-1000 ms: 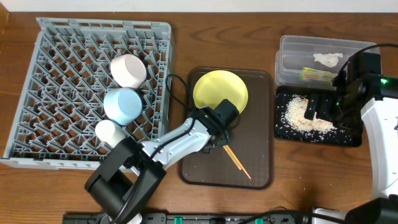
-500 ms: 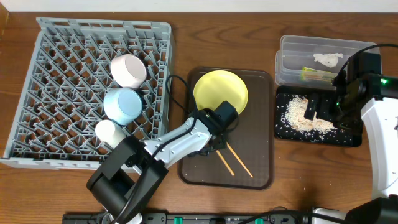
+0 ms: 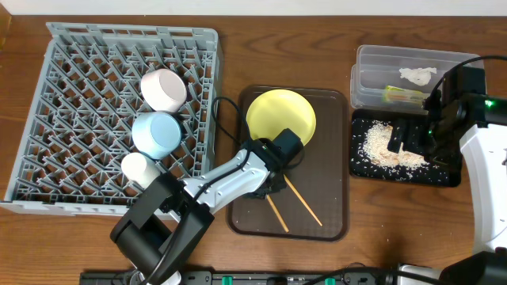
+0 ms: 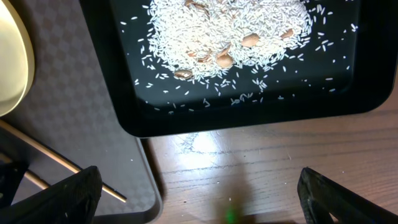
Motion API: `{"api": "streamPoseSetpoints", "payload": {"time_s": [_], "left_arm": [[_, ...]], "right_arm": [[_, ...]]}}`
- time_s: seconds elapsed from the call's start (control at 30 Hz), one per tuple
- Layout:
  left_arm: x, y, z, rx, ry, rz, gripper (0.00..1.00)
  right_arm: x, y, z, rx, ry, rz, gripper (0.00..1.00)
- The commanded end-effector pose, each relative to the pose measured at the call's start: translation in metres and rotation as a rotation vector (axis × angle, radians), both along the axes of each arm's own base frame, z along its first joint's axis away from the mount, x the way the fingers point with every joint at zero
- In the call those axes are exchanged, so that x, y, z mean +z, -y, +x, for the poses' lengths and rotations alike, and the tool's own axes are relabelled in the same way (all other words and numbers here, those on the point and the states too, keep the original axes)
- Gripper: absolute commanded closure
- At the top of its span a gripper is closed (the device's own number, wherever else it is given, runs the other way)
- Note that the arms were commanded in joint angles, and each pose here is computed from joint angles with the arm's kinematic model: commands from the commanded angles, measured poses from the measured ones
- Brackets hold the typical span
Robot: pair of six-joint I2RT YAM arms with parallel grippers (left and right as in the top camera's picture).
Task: Sort waste into correct bins and load items into the dishwasher
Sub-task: 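Carry chopstick with left gripper into dish rack and release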
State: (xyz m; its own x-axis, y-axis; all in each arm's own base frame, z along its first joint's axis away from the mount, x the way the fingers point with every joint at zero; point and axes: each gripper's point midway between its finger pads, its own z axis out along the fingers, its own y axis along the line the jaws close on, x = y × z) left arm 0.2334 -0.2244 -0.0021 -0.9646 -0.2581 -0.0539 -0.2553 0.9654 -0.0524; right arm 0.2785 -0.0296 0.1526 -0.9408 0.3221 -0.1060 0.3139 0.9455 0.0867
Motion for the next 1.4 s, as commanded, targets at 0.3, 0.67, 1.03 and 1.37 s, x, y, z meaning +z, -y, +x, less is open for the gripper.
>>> {"api": "streamPoseSetpoints", "payload": {"time_s": [0.3,0.67,1.03,1.37], "left_arm": [[-0.014,-0.006,0.004,0.005,-0.018,0.012,0.92],[0.048,-0.010,0.034,-0.138,0.124,-0.073,0.92],[0.167,-0.084,0.071,-0.298,0.345,-0.057,0.92],[0.177,-0.157,0.107,-0.334,0.381,0.049,0.92]], "right_arm": [[0.009,0.002,0.001,-0.008,0.027,-0.010,0.02],[0.009,0.002,0.000,-0.008,0.025,-0.009,0.02],[0.009,0.002,0.001,-0.008,0.026,-0.010,0.02],[0.010,0.002,0.001,-0.008,0.029,-0.010,0.02]]}}
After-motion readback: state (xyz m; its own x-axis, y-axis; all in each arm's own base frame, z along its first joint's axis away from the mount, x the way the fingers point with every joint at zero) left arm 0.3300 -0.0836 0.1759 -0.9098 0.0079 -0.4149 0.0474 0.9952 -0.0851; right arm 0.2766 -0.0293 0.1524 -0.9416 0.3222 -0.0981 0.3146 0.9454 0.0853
